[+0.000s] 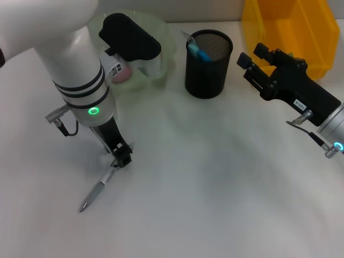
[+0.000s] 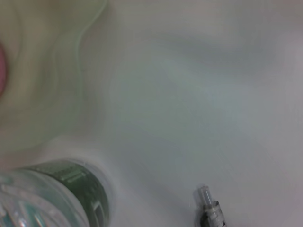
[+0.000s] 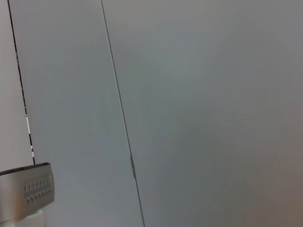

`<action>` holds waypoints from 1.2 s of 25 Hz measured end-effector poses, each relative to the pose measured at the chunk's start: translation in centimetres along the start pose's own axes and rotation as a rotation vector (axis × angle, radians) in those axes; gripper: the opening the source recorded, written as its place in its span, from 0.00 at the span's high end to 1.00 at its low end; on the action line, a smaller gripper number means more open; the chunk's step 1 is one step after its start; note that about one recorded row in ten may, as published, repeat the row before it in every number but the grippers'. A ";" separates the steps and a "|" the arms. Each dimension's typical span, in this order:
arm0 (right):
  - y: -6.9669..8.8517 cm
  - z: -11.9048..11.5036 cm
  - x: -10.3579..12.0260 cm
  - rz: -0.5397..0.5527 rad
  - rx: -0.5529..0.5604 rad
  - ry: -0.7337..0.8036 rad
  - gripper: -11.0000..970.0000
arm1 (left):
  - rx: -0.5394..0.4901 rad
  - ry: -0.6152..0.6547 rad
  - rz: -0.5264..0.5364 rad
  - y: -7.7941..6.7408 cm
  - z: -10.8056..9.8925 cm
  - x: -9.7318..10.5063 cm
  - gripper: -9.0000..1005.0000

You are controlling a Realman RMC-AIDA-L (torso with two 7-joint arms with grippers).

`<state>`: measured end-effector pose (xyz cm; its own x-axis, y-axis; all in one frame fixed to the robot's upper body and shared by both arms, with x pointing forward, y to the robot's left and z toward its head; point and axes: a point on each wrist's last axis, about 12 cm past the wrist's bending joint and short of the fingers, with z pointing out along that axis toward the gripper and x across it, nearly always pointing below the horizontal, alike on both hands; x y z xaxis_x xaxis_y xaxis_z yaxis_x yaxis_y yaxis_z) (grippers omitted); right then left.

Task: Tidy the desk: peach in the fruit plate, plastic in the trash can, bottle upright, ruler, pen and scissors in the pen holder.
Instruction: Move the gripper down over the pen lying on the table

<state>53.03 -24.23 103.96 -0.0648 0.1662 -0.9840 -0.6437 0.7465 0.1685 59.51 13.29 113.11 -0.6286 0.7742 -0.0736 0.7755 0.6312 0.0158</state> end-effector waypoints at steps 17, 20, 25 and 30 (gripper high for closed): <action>0.0 0.3 -0.2 -0.004 -0.005 -0.001 0.50 | -0.005 -0.011 0.021 -0.3 -0.5 -0.4 0.51; 0.0 0.3 -0.1 -0.004 -0.005 -0.001 0.50 | -0.006 -0.008 0.022 -0.3 -0.5 -0.4 0.50; 0.0 0.3 -0.1 -0.004 -0.005 -0.001 0.50 | -0.006 -0.002 0.021 -0.4 -0.5 -0.4 0.49; 0.0 0.3 -0.2 -0.004 -0.005 -0.001 0.50 | -0.006 0.007 0.016 -0.4 -0.4 -0.4 0.48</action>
<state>53.32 -24.04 104.12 -0.0616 0.1637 -0.9846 -0.6479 0.7438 0.1642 59.40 12.74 113.54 -0.6162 0.7848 -0.0664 0.7854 0.6186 0.0228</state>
